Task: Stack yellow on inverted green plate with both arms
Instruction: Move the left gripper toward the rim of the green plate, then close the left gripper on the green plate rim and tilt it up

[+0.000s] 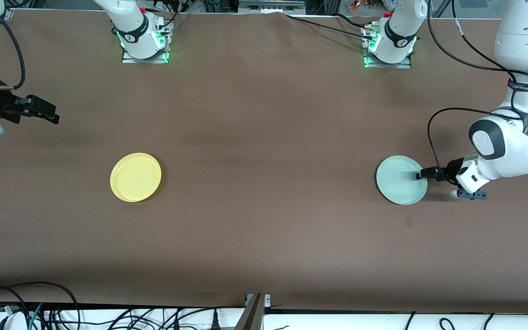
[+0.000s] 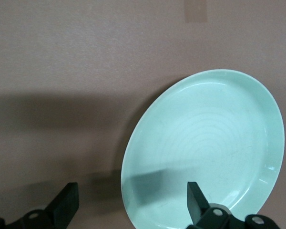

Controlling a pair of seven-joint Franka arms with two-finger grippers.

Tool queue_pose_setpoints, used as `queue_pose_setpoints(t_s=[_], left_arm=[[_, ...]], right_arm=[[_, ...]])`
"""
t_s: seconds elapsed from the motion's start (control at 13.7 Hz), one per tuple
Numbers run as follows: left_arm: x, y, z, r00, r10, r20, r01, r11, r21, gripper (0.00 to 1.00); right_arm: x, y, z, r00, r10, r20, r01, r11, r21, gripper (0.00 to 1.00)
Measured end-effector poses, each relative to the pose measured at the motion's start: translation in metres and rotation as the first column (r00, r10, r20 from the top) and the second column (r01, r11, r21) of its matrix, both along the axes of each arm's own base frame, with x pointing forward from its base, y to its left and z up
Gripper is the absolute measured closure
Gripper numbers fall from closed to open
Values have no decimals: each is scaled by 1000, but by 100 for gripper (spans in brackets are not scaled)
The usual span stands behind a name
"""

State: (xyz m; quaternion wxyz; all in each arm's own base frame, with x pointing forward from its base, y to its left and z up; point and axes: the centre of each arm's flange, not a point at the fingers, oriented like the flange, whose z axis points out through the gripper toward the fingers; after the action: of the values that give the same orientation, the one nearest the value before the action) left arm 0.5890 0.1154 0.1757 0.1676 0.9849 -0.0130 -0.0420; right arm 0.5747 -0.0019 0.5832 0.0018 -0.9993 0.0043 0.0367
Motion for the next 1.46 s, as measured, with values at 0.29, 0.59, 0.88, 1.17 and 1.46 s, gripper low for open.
queue_pose_setpoints(t_s=[0.29,0.59,0.88,1.17,1.46], left_arm=[[1,0,-2,998,-53,22,53,999,-8,0],[1,0,-1,994,-98,40,99,995,-10,16],[1,1,-1,992,-115,46,115,993,-11,63],[1,1,0,991,-124,51,125,992,-12,98],[2,0,0,990,-129,53,130,991,-12,98]], right_arm=[[0,0,0,1000,0,0,0,1000,0,0],[0,0,0,1000,0,0,0,1000,0,0],[0,0,0,1000,-1,0,1,1000,0,0],[0,0,0,1000,-1,-1,1,1000,0,0],[0,0,0,1000,-1,-2,1,1000,0,0]])
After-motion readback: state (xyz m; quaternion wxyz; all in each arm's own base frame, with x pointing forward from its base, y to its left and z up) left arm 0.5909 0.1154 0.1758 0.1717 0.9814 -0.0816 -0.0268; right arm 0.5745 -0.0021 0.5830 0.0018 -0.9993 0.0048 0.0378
